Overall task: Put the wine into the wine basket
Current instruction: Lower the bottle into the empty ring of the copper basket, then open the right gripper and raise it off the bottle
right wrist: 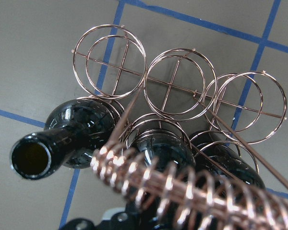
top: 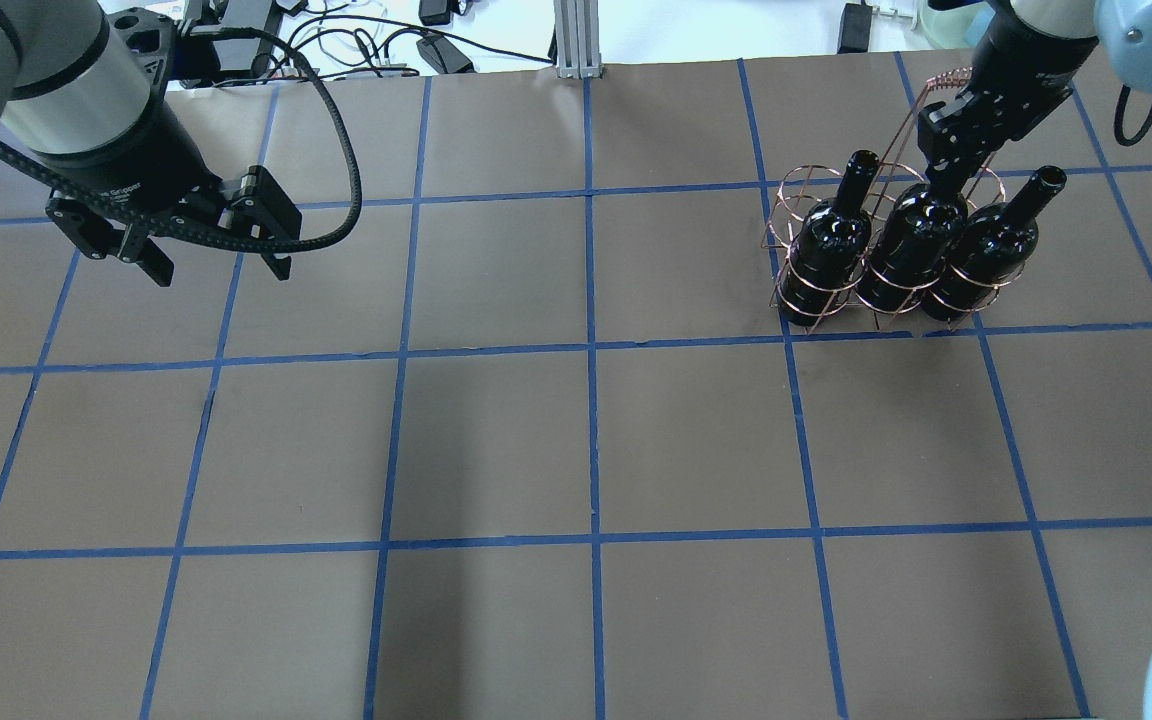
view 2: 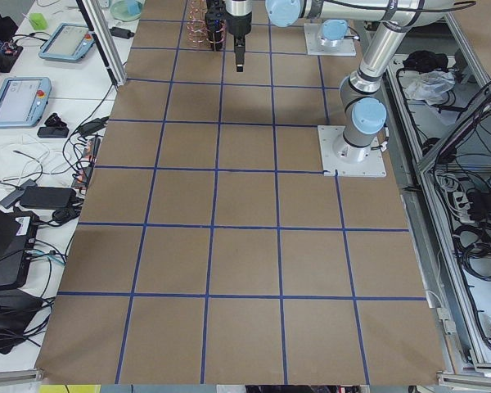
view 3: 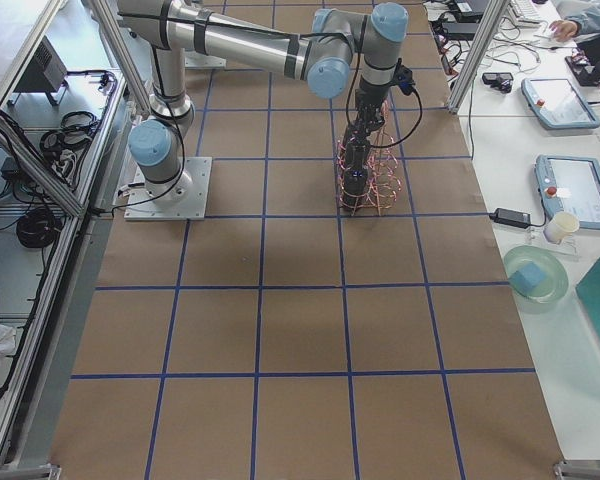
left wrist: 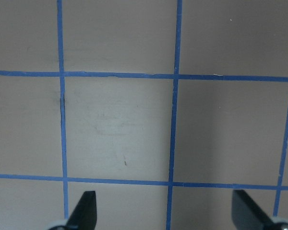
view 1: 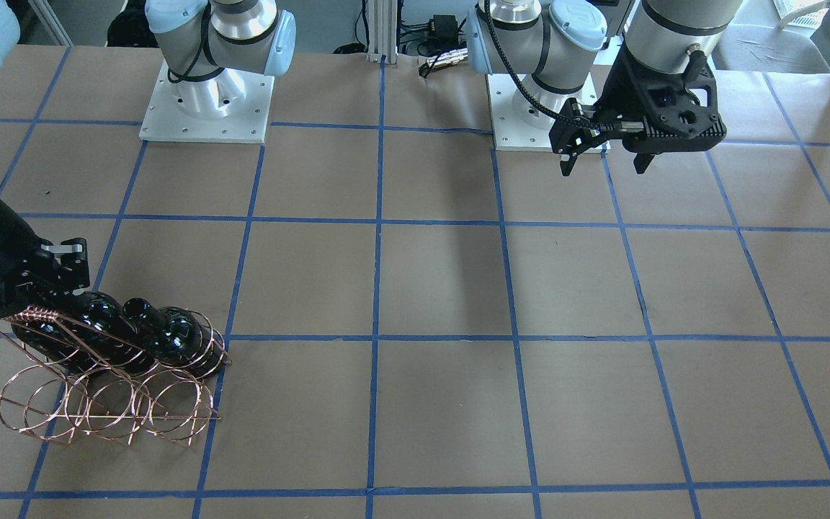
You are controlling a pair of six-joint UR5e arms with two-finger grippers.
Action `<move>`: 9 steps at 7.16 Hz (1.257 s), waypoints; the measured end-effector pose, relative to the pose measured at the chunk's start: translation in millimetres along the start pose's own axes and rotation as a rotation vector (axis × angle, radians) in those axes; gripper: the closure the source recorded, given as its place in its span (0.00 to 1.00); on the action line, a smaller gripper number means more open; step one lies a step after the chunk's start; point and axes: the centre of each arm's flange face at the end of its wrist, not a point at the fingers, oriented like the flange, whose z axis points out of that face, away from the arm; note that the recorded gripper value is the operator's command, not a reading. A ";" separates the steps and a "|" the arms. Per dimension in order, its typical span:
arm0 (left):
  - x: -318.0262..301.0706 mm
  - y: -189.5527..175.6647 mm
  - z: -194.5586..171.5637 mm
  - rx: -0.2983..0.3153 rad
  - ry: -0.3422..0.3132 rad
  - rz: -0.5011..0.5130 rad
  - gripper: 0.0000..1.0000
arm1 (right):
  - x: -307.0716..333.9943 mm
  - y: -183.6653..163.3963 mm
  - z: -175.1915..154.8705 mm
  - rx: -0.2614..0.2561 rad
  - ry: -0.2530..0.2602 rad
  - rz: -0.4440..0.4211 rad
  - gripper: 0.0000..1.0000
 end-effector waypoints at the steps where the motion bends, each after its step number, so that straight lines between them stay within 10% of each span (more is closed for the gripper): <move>1: 0.0 0.1 0.1 -0.001 -0.001 0.000 0.00 | -0.6 1.2 5.8 -0.009 -0.005 0.000 0.64; 2: -0.1 0.4 0.1 -0.003 -0.001 0.000 0.00 | -1.2 2.5 10.3 -0.015 -0.008 0.000 0.01; 5: -0.1 1.5 0.5 -0.009 -0.001 0.000 0.00 | -2.6 2.1 -5.2 0.026 0.016 0.012 0.00; 9: -0.6 1.4 0.4 -0.009 -0.001 -0.001 0.00 | -69.8 46.0 -113.6 0.043 0.026 0.021 0.00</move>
